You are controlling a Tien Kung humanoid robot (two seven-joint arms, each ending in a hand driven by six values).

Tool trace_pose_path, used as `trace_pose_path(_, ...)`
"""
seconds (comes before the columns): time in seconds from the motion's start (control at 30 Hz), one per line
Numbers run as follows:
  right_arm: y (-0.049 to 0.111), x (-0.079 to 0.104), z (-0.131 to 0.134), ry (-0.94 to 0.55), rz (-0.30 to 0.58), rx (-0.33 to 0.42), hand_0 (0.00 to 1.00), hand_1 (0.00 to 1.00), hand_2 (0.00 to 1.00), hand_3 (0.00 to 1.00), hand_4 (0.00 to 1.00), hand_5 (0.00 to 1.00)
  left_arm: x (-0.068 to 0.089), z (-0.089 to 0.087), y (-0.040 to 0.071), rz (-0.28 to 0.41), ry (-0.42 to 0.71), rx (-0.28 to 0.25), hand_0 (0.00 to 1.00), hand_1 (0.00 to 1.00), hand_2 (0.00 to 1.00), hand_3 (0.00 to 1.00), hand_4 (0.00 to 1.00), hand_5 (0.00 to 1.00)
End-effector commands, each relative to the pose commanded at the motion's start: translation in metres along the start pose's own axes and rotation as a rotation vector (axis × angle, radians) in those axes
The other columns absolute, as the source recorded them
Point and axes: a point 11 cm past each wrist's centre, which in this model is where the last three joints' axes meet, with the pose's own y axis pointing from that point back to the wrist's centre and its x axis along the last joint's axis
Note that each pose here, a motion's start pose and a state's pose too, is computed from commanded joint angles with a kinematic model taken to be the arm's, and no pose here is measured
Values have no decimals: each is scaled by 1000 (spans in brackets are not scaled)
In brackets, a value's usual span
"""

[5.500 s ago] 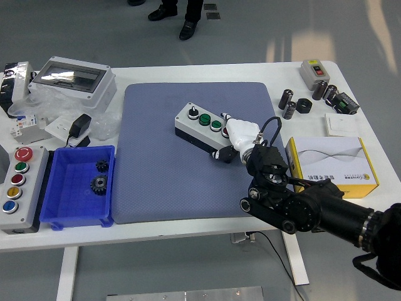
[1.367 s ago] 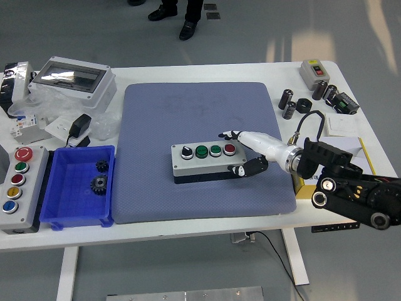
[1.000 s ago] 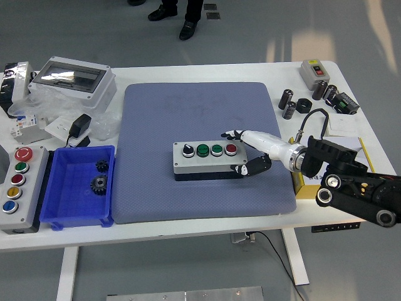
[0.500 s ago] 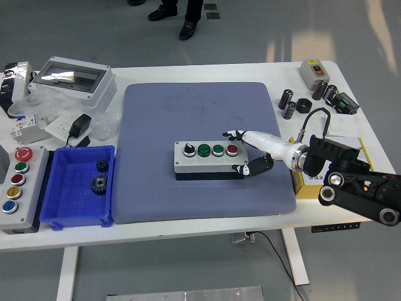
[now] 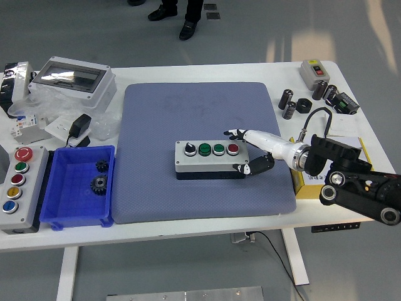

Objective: Pick up the button,place it on the desk,press the button,press the button

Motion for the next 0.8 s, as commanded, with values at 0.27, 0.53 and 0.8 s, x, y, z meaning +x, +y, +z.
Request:
trace_pose_path(0.27,1,5,-1,-6,4,5,903,914,959,998,526,37,1,2,0,0,-6,-2,618,553,520,578,480,208)
trace_pose_path(0.53,2,7,-1,-24,-13,4,904,919,963,998,539,46,2,3,1,0,-11,-3,618,553,520,578,481,208)
trace_pose_path(0.8,3,11,-1,-32,-13,5,933,951,998,998,577,68,0,3,1,-3,-15,-1,619,552,517,578,482,208)
